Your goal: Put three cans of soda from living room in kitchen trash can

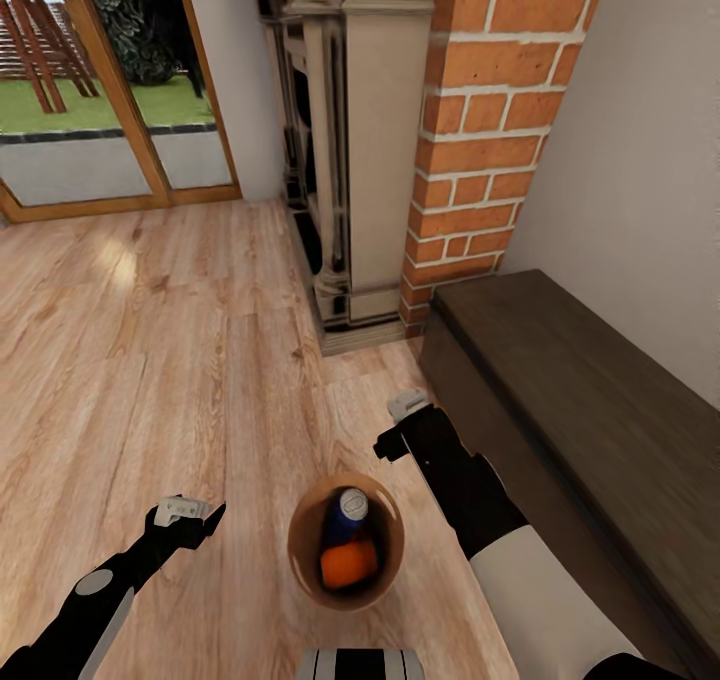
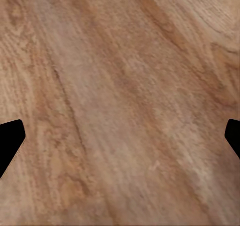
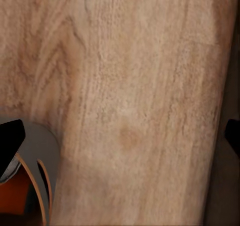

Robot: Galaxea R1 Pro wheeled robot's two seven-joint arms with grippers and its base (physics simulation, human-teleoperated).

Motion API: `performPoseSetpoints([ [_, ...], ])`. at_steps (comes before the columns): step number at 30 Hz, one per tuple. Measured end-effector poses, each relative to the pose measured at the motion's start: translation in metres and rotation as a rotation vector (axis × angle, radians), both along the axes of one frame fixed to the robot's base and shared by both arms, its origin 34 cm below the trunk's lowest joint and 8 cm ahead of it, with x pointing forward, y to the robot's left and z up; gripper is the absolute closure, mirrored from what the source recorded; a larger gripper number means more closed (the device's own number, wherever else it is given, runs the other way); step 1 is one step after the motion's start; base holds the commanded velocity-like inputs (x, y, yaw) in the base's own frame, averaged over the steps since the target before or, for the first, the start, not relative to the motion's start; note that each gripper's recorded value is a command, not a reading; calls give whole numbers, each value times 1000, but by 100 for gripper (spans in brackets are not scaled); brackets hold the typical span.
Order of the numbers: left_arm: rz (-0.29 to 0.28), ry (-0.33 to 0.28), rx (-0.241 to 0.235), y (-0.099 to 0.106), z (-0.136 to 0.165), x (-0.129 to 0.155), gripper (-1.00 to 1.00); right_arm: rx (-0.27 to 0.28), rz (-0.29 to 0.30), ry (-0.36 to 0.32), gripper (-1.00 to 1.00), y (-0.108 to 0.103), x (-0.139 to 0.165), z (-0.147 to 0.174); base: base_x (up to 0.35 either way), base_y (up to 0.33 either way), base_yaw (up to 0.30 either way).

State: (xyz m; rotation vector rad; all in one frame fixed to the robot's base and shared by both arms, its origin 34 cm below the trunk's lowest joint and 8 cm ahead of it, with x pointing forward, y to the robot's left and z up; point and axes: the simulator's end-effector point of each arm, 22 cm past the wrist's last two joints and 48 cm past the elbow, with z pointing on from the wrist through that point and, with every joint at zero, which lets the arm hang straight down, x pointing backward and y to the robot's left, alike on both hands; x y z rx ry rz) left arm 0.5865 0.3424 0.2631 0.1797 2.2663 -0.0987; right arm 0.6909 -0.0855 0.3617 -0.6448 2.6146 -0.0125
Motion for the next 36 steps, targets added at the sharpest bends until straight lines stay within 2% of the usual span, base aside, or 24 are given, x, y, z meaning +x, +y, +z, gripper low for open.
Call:
performPoseSetpoints([
  [15, 4, -46, 1, 2, 28, 9, -100, 15, -4, -71, -100, 2, 9, 44, 0, 0, 0],
  [33, 6, -113, 2, 2, 65, 21, -100, 51, -19, -109, -100, 3, -20, 69, 0, 0, 0],
  [36, 8, -118, 2, 3, 69, 21, -100, 65, -12, -134, -100, 6, -24, 72, 0, 0, 0],
])
